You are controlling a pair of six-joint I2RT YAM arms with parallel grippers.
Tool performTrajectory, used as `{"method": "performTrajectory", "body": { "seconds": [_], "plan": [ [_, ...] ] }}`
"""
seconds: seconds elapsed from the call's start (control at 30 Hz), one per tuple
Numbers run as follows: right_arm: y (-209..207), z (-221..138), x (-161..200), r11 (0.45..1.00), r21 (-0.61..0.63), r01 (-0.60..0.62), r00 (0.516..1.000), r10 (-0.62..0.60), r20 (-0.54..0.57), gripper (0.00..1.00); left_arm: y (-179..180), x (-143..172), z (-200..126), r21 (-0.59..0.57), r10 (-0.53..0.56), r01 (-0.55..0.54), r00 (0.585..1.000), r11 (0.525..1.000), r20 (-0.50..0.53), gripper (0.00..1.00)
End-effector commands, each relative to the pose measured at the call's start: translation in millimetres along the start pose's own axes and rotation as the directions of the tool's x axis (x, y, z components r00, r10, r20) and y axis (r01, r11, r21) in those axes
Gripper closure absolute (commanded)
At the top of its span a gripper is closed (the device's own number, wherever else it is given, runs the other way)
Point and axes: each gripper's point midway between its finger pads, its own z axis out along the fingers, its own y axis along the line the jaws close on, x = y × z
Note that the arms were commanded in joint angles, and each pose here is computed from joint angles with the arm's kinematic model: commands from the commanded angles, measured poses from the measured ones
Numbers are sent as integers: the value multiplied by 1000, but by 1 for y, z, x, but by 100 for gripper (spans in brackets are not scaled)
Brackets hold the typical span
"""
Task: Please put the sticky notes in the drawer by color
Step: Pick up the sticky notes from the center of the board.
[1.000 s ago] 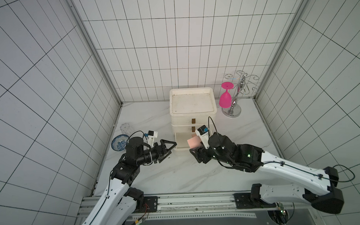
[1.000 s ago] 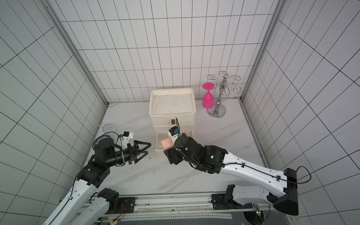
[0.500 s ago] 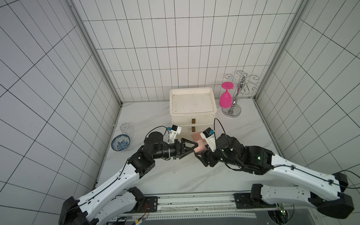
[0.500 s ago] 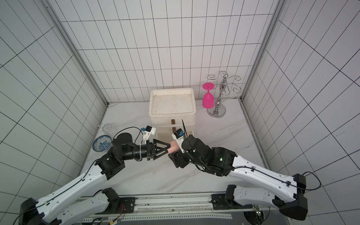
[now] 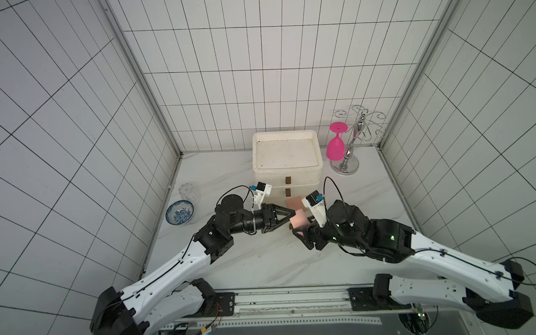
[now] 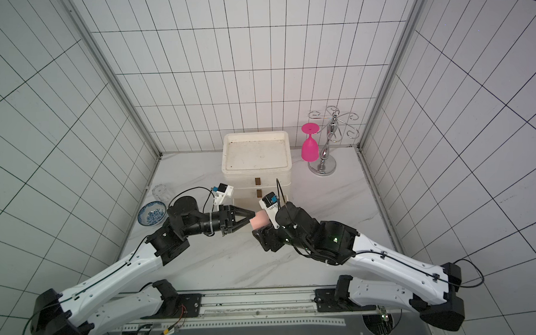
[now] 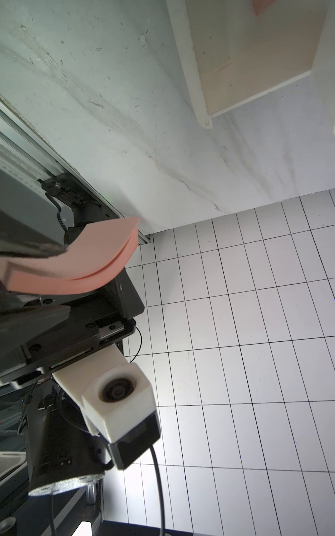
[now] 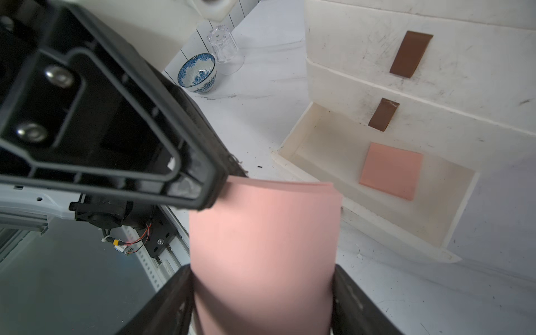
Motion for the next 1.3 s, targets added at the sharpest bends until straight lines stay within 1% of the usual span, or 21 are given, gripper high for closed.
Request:
{"method": "performTrajectory", "body": {
  "seconds": [0.0,0.03,0.1,0.13,0.2,0.3,0.37,0.47,0.53,0.6,0.67,0.77,0.83,0.93,1.0,1.07,1.13,1.27],
  "plan": [
    [-5,8,5,1000,19,-21,1000,22,-17,28,-12,3,0,55,27,-26,1000,998,-10,86],
    [-6,8,5,999,21,-26,1000,26,-15,28,-11,3,-1,55,28,-28,1000,998,-10,90],
    [-7,7,3,999,26,-34,999,34,-9,28,-10,4,-3,53,31,-31,1000,998,-4,92],
    [-8,6,2,999,27,-40,999,40,-4,26,-8,3,-5,46,29,-29,1000,999,4,93],
    [-15,4,1,997,43,-61,998,61,5,22,-1,-2,-10,25,24,-25,999,999,33,99],
    [-30,-2,1,990,47,-131,991,130,16,15,8,-19,-25,13,27,-28,995,1000,94,100],
    [-40,-13,0,981,31,-190,981,189,42,14,12,-35,-41,6,35,-36,989,999,141,100],
    [-52,-28,-1,955,-30,-296,953,297,64,10,16,-58,-63,6,41,-43,983,999,178,100],
    [-54,-28,1,923,-101,-372,927,375,13,10,10,-63,-68,30,45,-51,986,998,163,100],
    [-50,-23,1,873,-185,-451,892,450,-50,10,4,-63,-65,53,54,-60,993,997,109,100],
    [-41,-16,-6,801,-294,-522,850,517,-102,12,-4,-59,-58,80,69,-72,997,994,43,100],
    [-24,-15,-28,689,-467,-554,815,564,-133,18,-16,-51,-50,119,89,-87,996,989,-11,100],
    [-17,-17,-40,652,-522,-549,809,571,-139,22,-27,-43,-45,143,125,-118,991,983,-45,100],
    [-13,-18,-47,643,-546,-537,817,557,-148,26,-37,-27,-36,154,187,-171,978,973,-97,100],
    [-11,-19,-52,630,-568,-529,819,554,-148,29,-32,-21,-29,123,199,-183,972,975,-127,100],
    [-6,-21,-56,598,-607,-524,817,554,-159,32,-27,-21,-26,111,187,-173,973,979,-136,100],
    [-2,-23,-56,573,-626,-528,813,554,-179,39,-25,-23,-25,110,176,-162,975,981,-137,100],
    [4,-31,-50,567,-640,-519,824,530,-200,48,-24,-27,-22,107,171,-157,976,982,-134,100]
  ]
}}
